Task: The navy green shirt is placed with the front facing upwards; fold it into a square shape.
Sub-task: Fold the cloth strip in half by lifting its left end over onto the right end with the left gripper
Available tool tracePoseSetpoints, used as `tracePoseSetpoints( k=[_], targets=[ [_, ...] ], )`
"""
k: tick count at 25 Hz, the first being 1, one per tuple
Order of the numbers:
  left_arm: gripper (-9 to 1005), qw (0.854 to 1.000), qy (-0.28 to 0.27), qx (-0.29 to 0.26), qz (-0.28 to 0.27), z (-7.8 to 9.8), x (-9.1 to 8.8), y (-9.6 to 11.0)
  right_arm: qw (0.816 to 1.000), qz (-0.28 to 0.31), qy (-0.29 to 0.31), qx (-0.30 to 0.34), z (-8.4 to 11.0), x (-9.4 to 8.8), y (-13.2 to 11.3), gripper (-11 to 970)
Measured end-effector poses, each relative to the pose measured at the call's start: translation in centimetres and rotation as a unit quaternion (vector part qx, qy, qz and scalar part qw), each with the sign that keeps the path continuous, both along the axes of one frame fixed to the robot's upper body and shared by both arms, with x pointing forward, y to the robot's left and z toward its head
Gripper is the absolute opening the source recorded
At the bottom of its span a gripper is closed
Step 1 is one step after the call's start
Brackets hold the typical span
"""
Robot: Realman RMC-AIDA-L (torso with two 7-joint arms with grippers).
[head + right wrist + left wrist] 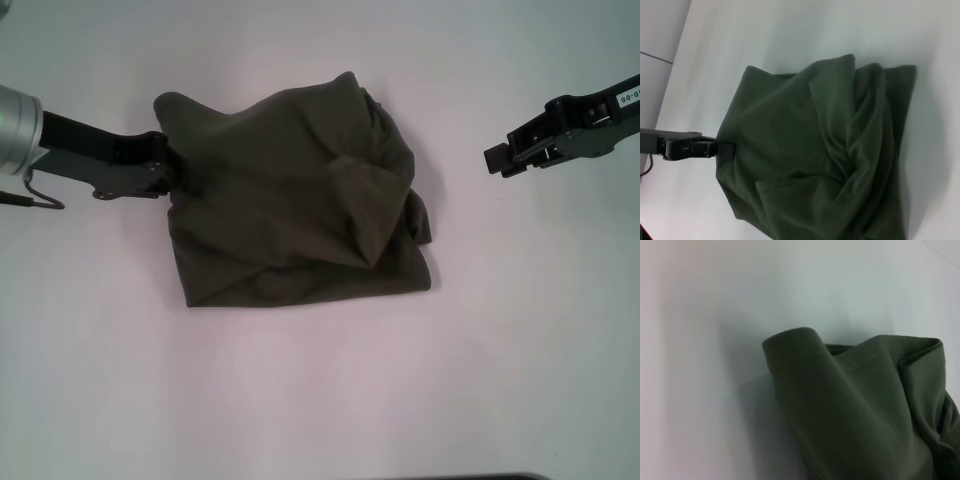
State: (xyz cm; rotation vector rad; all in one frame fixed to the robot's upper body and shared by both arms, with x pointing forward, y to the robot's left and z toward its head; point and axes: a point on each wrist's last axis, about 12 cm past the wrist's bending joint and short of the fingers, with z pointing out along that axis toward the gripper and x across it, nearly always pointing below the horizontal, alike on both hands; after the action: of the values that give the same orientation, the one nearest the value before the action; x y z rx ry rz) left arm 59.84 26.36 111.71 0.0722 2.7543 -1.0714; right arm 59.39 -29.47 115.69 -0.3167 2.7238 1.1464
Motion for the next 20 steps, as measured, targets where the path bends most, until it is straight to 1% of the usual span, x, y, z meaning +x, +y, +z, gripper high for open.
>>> tracePoseSetpoints(
  k=[2,5,13,17,20],
  targets=[
    [94,1.0,-0.002,0.001,0.0,-0.1,0.0,0.0,1.0,0.0,0.0,0.0,0.0,0.0,0.0,381],
    [124,1.0,-0.005,0.002,-0.002,-0.1,0.1,0.0,1.0,0.001,-0.001,0.0,0.1,0.0,0.0,384],
    [203,0.999,-0.035,0.009,-0.019,0.7,0.4,0.1,1.0,0.001,-0.001,0.0,0.1,0.1,0.1,392],
    [364,0.999,-0.037,0.015,-0.018,1.1,0.5,0.5,1.0,0.001,-0.001,0.0,0.1,0.1,0.1,396],
    [465,0.999,-0.036,0.029,-0.002,1.9,0.6,2.0,1.0,0.002,-0.002,0.0,0.2,0.2,0.1,399]
  ],
)
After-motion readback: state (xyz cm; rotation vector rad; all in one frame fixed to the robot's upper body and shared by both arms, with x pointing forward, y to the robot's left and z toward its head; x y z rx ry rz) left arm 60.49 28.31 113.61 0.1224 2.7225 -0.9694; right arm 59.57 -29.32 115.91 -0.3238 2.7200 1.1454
